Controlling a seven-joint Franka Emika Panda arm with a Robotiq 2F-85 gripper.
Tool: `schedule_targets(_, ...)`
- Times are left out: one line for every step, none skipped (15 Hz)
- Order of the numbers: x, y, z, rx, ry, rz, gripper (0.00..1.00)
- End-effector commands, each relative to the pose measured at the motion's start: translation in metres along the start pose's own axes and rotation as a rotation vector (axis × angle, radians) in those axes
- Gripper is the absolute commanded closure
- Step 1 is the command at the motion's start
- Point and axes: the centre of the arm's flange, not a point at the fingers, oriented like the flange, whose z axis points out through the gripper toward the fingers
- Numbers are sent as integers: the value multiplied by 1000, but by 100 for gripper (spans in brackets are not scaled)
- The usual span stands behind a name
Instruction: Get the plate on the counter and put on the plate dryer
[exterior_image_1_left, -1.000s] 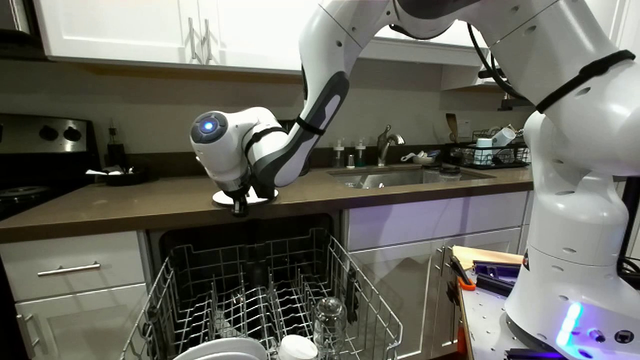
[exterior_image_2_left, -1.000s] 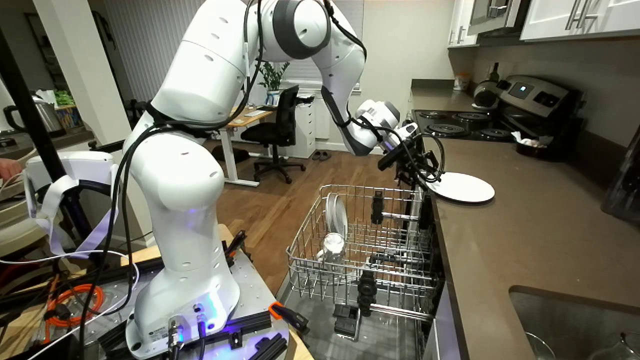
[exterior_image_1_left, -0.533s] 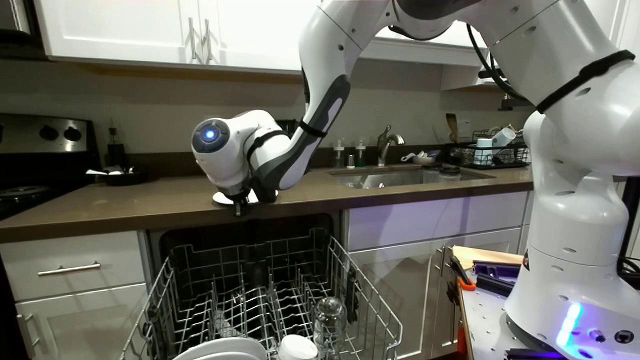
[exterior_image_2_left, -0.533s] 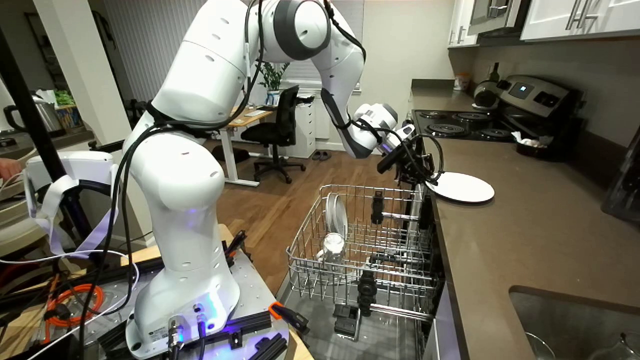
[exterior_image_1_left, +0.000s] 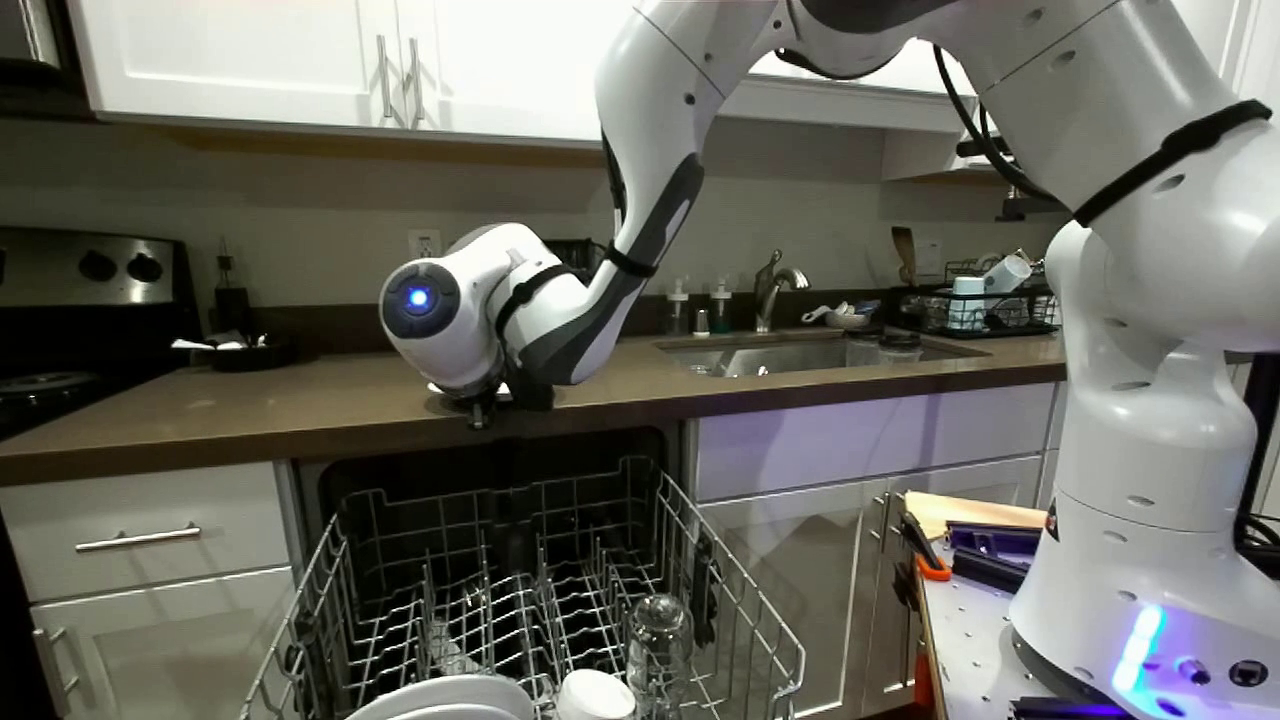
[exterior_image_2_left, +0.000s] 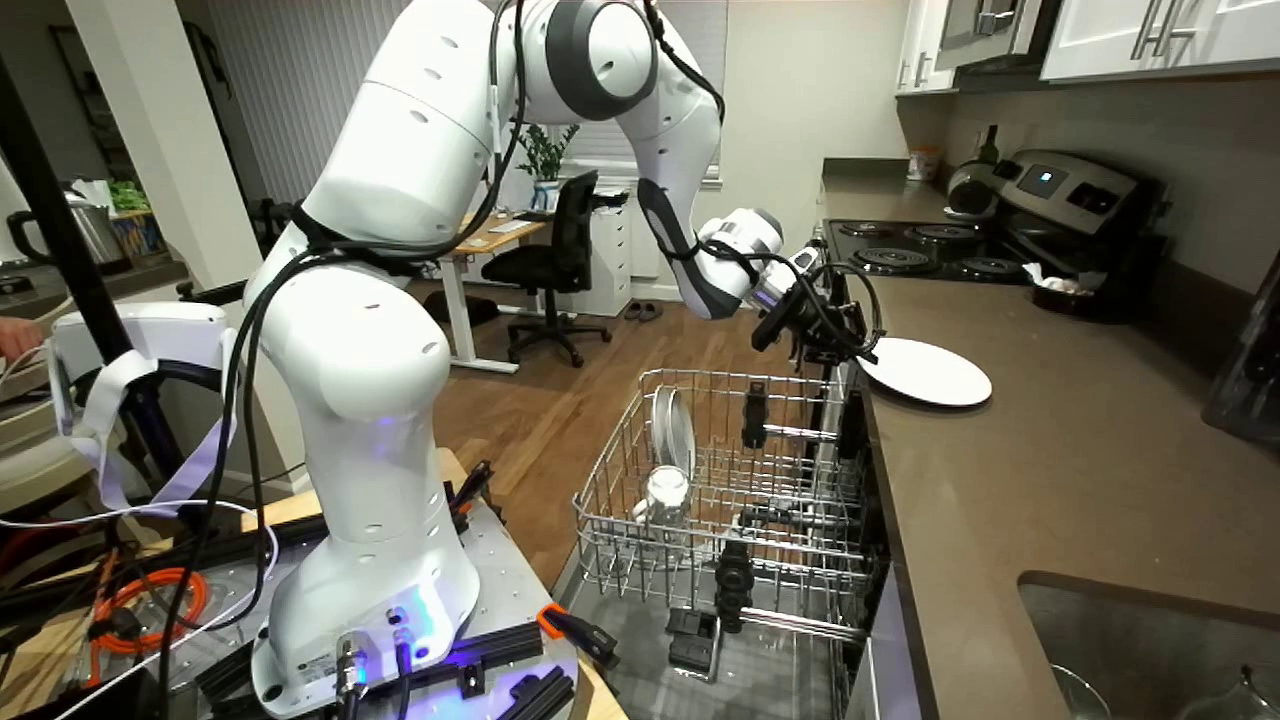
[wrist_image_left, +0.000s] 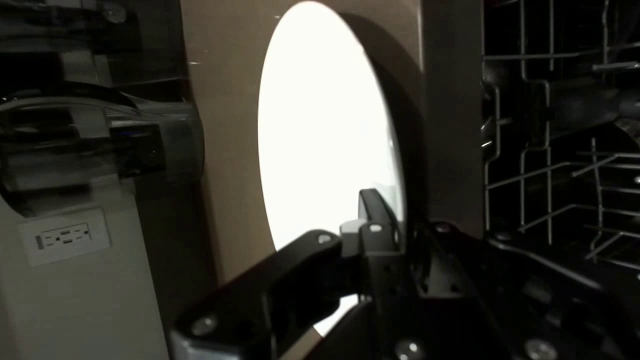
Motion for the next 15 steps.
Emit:
schedule_targets(-18,-2,-18,-64,3,26,94)
schedule_targets(-20,-4,-21,-82,6,31,94)
schedule_targets(-23,-6,-25,-101,6,36,95)
schedule_targets(-25,-9,-29,-116,7,40,95)
schedule_targets(-27,-13,-32,-129,9,45,95)
schedule_targets(-30,-16,-36,-142,9,50,94)
schedule_targets(-32,-18,-39,-155,11,54,94)
schedule_targets(-34,-21,-41,-166,13,58,94)
schedule_targets(-35,-22,-43,-183,13,62,94)
schedule_targets(-36,-22,-44,-199,13,65,94)
schedule_targets(-36,-23,-45,-219,15,67,94)
schedule_targets(-36,-21,-44,-233,15,70,94)
schedule_targets(-36,-20,-44,-243,12,72,94)
schedule_targets(-36,-18,-44,-251,9,74,94)
schedule_targets(-36,-16,-45,-256,9,72,95)
